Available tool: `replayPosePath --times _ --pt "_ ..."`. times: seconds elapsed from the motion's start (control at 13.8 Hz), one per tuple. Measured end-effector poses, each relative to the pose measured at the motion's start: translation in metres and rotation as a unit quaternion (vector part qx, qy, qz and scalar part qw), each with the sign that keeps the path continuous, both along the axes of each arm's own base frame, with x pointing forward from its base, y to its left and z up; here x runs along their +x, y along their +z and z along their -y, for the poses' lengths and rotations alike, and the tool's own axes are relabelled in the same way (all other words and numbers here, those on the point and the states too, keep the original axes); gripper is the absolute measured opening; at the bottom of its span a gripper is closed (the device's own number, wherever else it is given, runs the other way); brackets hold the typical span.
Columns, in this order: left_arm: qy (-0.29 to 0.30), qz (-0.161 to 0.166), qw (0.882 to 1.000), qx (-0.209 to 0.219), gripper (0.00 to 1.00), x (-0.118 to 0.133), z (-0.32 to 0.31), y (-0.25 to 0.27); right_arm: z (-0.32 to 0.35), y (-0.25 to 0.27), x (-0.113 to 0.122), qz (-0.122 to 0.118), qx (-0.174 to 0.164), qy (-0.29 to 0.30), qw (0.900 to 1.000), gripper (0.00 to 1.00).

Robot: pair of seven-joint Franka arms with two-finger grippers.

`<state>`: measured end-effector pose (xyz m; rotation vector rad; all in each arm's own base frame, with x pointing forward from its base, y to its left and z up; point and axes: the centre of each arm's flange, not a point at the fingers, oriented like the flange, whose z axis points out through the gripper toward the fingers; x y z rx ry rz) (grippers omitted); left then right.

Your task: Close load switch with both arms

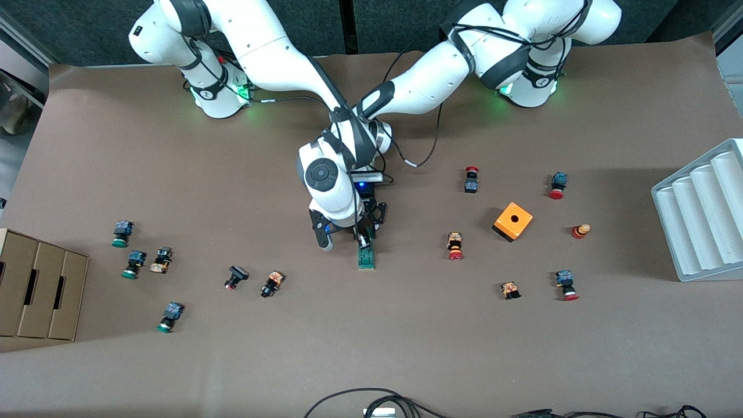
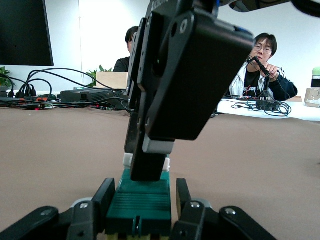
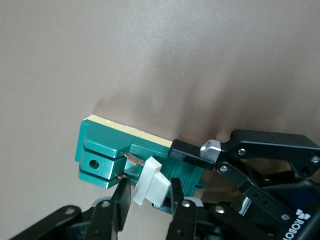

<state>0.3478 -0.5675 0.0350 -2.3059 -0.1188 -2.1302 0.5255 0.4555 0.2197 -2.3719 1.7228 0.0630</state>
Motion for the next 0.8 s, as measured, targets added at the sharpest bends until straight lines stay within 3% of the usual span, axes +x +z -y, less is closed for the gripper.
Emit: replayPosePath --times 0.36,0.8 --pt "0.001 0.0 1.0 0.0 0.51 0.0 0.0 0.0 0.001 0.003 0.0 0.0 0.001 0.001 1.0 0.33" --pt "0.001 0.0 1.0 0.0 0.52 0.0 0.0 0.0 0.003 0.014 0.001 0.002 0.006 0.001 1.0 0.23"
